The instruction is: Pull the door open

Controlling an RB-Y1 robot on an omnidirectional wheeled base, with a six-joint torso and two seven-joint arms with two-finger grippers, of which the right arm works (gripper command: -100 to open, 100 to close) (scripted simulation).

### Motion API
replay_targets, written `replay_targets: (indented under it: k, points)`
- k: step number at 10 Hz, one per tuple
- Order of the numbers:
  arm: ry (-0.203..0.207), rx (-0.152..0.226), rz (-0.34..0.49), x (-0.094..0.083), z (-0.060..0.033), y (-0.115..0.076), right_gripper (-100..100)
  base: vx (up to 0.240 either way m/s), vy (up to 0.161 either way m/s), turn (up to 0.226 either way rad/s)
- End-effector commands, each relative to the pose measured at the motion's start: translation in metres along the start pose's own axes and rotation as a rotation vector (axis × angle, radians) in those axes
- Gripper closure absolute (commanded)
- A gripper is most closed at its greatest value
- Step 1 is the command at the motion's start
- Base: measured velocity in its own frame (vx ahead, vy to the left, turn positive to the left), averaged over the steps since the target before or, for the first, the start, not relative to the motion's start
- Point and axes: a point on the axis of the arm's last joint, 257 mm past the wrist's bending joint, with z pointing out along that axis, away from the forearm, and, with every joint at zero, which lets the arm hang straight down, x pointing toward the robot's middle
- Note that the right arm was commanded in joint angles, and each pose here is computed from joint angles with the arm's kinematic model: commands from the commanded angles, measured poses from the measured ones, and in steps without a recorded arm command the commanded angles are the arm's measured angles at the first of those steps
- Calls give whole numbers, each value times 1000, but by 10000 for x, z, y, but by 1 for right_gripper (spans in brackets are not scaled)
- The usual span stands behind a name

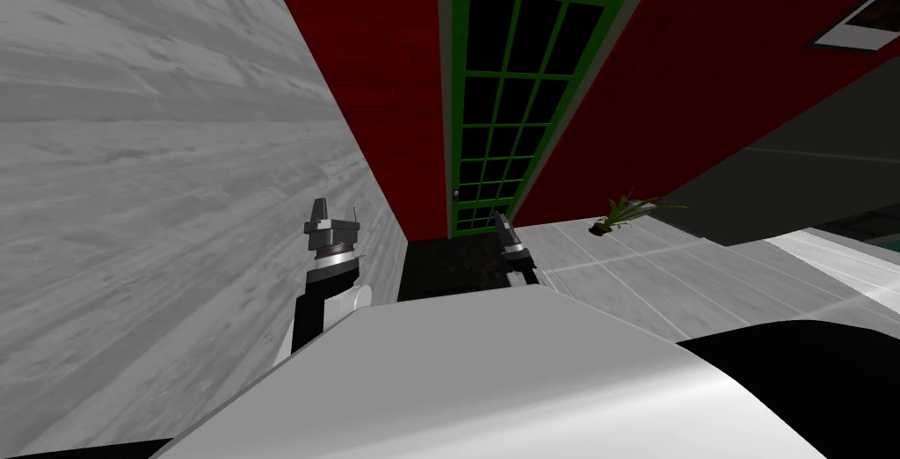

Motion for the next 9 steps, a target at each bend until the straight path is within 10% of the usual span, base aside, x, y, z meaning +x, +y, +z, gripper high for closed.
replay_targets:
  k: [1, 9]
  points:
    - [23, -1, -40, 96, -3, -55, -100, 150, 37, 3]
    - [162, -15, -243, 669, -170, -303, -100, 143, 39, -7]
